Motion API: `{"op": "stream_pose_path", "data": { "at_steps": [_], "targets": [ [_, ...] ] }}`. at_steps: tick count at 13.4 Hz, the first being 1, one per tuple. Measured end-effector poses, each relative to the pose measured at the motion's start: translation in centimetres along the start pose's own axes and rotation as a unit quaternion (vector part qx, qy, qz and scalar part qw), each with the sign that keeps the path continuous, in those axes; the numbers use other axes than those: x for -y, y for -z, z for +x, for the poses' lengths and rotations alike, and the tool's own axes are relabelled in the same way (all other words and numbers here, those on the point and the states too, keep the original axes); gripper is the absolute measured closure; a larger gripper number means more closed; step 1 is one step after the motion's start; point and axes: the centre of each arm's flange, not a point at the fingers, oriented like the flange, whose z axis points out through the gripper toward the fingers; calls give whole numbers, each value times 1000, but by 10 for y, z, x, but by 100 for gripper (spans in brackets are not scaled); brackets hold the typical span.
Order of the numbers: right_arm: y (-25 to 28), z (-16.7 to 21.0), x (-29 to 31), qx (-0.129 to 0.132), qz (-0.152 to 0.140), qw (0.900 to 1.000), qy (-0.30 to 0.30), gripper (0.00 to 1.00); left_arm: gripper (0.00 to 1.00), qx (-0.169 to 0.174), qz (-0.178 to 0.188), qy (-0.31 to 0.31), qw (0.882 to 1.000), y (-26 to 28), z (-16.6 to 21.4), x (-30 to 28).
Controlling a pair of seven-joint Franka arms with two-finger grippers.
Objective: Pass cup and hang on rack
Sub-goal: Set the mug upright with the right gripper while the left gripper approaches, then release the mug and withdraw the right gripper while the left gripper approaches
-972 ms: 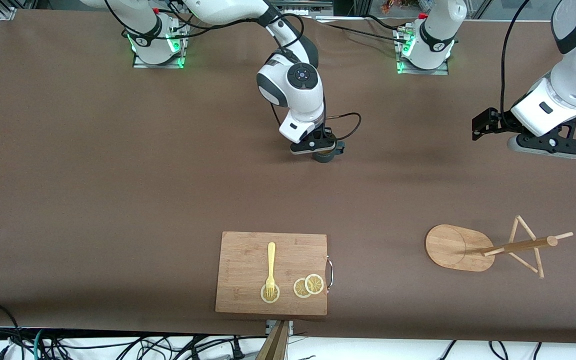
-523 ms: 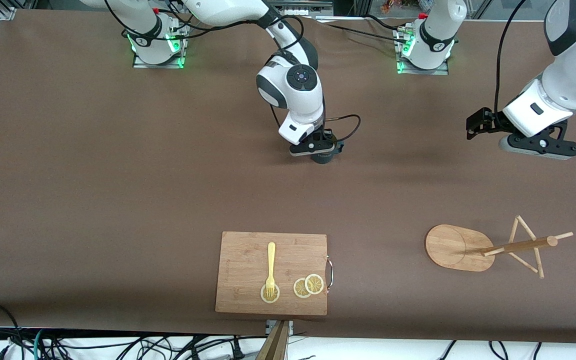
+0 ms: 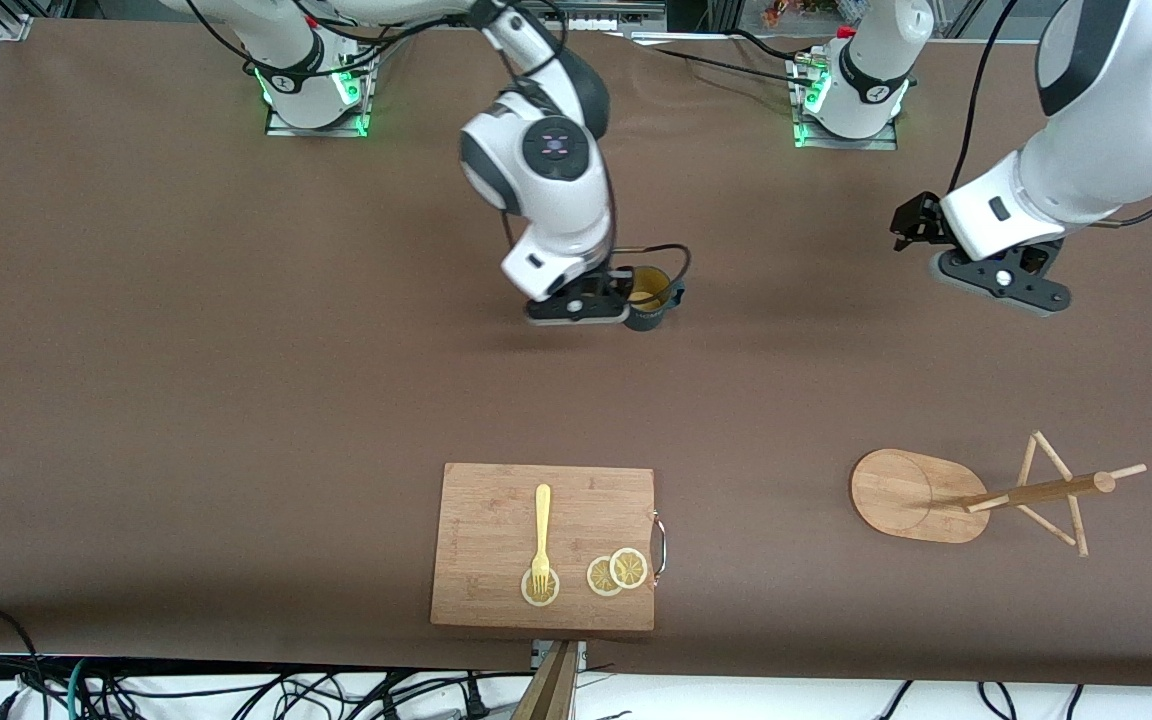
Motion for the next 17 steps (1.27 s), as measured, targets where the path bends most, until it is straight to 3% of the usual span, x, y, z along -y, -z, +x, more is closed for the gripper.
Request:
{"op": "stream_pose_path", "data": {
  "at_steps": [3,6,9,11,14,17],
  "targets": [
    [62,39,-60,7,-3,1000,-3,0,0,0,-65,-70,995,-21,6,-14],
    [109,74,-138,11,-33,999,-32,0,0,-50,-145,-175,973,-78,13,-4],
    [163,87,-220,56,-30,998,-10,0,0,-104,-166,-260,946,-146,14,-15],
    [204,84,-279,83,-24,996,9,0,0,-158,-178,-315,919,-181,15,-37],
    [248,69,-353,100,-6,995,26,0,0,-258,-216,-390,857,-237,17,-62],
    [266,46,-398,102,-16,994,42,0,0,-351,-255,-395,810,-301,9,-68]
  ]
}}
